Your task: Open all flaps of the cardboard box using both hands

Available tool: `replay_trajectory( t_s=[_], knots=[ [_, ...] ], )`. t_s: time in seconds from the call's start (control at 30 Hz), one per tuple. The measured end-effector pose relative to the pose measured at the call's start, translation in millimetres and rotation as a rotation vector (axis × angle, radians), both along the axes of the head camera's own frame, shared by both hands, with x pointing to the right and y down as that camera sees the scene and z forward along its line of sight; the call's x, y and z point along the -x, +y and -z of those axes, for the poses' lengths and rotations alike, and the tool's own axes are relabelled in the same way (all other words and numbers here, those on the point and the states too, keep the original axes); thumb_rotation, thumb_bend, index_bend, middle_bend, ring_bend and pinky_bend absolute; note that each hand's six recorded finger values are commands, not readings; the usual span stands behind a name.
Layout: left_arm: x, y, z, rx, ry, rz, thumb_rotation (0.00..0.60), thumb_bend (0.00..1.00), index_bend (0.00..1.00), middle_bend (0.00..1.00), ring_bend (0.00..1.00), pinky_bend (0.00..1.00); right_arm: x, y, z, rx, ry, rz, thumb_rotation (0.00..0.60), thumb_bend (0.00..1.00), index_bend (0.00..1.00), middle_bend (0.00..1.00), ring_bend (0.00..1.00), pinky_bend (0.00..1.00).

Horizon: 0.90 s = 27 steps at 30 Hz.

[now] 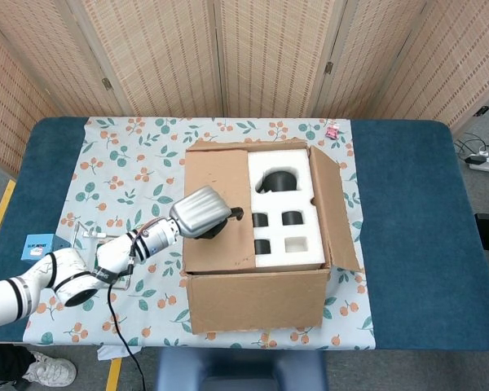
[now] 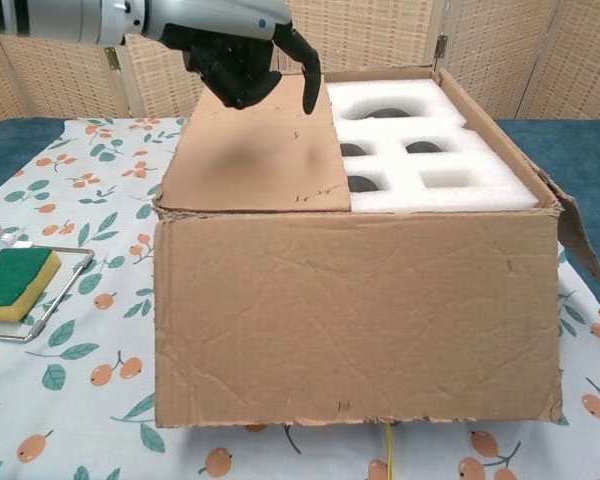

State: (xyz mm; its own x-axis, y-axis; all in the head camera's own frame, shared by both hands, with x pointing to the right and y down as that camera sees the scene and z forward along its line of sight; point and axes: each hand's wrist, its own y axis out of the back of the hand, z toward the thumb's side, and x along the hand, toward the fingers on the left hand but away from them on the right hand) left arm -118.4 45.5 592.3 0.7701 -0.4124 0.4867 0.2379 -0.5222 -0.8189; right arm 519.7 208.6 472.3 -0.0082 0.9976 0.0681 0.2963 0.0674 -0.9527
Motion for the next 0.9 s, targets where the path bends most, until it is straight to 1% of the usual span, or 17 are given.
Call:
replay_trajectory(
  t_s=[0.23,0.4,0.47,0.6,0.73,0.9],
  knots=[
    [-14,-12,-11,0.015,-0.022,0.016,0.600,0.83,0.38,1.00,1.00,1.00,-9,0,2,0.001,-0.013,-0.027,0.226,0.34,0.27,0.00,0.00,0.00],
    [-21,-17,-13,-0.004,-0.040,0.007,0.600,0.84,0.40,1.00,1.00,1.00,-12,-1,-3,0.024,-0.024,-0.033,0.226,0.34,0.27,0.00,0.00,0.00],
    [-24,-20,-16,0.001,-0.048,0.011,0.600,0.84,0.39,1.00,1.00,1.00,-13,-2,-4,0.029,-0.029,-0.036,0.227,0.34,0.27,0.00,0.00,0.00],
    [-27,-25,-21,-0.011,-0.065,0.016,0.600,0.85,0.39,1.00,1.00,1.00,-15,-3,-5,0.029,-0.045,-0.040,0.229,0.34,0.24,0.00,0.00,0.00],
    [-33,-28,-22,0.014,-0.052,0.045,0.600,0.88,0.39,1.00,1.00,1.00,-18,-6,-9,0.041,-0.062,-0.042,0.230,0.34,0.23,0.00,0.00,0.00],
    [-44,-28,-23,0.027,-0.035,0.047,0.600,0.92,0.42,1.00,1.00,1.00,-22,-7,-9,0.042,-0.066,-0.051,0.232,0.34,0.23,0.00,0.00,0.00]
  ],
)
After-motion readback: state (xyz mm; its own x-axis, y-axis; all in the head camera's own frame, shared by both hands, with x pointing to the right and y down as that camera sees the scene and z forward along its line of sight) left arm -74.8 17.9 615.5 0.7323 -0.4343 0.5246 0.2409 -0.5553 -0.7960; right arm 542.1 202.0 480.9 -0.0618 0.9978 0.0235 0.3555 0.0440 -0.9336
